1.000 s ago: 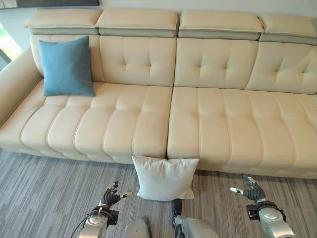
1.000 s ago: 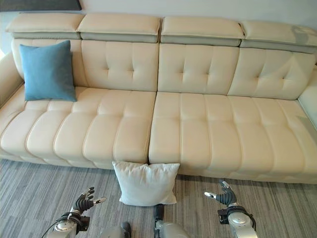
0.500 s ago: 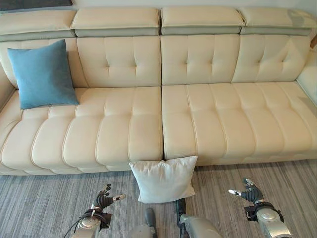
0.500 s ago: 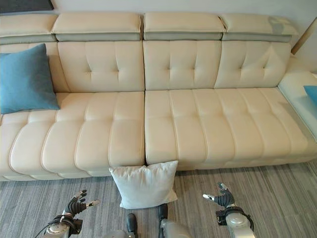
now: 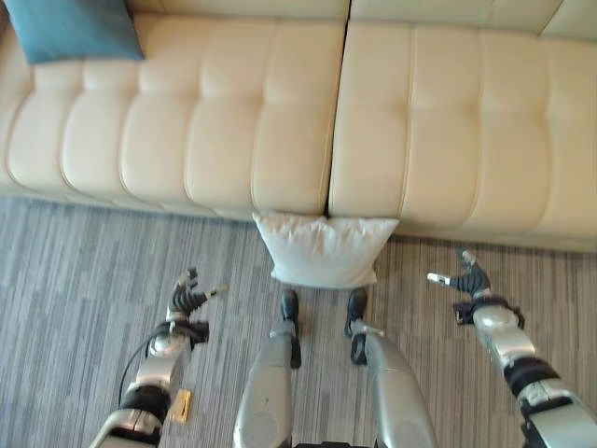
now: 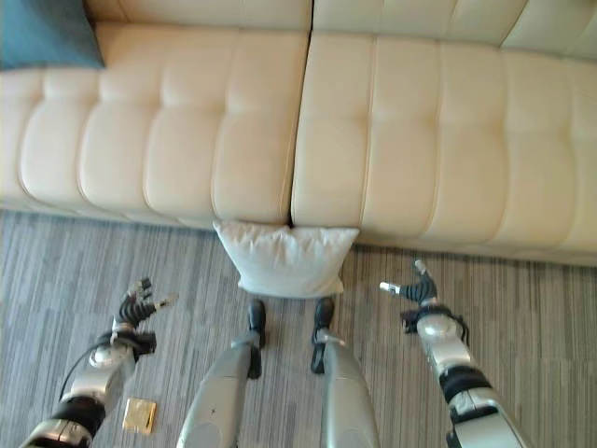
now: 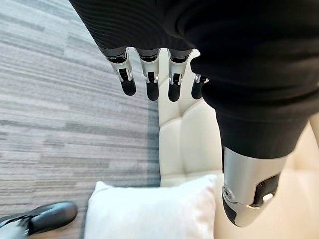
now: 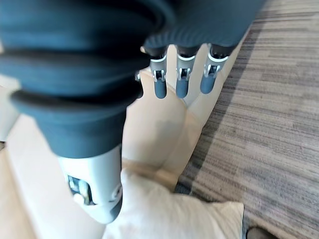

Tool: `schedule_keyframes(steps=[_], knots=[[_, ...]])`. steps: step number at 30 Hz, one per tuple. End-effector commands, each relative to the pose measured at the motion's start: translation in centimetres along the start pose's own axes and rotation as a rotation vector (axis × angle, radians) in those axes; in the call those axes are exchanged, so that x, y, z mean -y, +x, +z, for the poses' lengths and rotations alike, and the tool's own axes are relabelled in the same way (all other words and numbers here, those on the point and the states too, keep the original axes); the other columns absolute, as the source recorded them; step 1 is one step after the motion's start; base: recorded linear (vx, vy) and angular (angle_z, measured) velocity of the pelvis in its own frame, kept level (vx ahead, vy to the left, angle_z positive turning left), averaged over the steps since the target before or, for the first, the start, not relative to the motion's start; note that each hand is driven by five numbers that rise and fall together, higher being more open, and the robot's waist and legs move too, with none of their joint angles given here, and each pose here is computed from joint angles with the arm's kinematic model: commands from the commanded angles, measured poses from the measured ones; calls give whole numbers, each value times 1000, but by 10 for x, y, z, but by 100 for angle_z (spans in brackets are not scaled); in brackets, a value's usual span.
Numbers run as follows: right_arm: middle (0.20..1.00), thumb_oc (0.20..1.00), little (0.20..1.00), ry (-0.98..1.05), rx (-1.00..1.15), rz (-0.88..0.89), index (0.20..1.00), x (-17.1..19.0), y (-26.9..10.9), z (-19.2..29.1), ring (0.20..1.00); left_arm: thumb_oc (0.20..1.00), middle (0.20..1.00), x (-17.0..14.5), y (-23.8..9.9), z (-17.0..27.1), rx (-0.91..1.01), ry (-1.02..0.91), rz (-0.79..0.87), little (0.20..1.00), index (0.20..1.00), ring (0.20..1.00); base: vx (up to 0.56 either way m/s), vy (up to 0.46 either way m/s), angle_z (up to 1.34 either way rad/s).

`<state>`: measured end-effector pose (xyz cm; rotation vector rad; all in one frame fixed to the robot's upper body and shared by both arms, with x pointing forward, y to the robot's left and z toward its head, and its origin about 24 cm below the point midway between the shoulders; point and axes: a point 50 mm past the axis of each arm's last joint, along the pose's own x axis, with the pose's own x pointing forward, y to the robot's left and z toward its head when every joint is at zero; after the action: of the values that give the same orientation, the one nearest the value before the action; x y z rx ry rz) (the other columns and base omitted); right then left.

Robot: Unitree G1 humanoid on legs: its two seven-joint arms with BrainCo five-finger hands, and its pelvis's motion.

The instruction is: Pick up all the scattered cushions and arrange them neatly on the sofa.

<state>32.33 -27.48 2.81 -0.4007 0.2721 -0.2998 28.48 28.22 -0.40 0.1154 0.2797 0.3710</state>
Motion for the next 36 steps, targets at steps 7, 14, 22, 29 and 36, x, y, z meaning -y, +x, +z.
schedule_keyframes(steps=[7,14,22,29,36], knots=[[1000,1000,1000,175,214,-94,1000,2,27,104,1000,1000,1000,-10,35,95,228,-67,109,1000,1000,1000,-67,17,3],[1000,1000,1000,332,427,13,1000,-44,17,223,1000,1000,1000,52,45,208,439,47,-15,1000,1000,1000,34,9,2],[200,200,200,393,698,263,200,-105,-34,280,200,200,200,113,11,271,705,81,-188,200,200,200,29,-20,6],[200,200,200,266,816,286,200,-107,-47,256,200,200,200,129,-14,246,810,82,-276,200,200,200,0,-1,8],[200,200,200,174,822,279,200,-89,-60,191,200,200,200,125,-41,186,791,41,-367,200,200,200,-9,-4,2]])
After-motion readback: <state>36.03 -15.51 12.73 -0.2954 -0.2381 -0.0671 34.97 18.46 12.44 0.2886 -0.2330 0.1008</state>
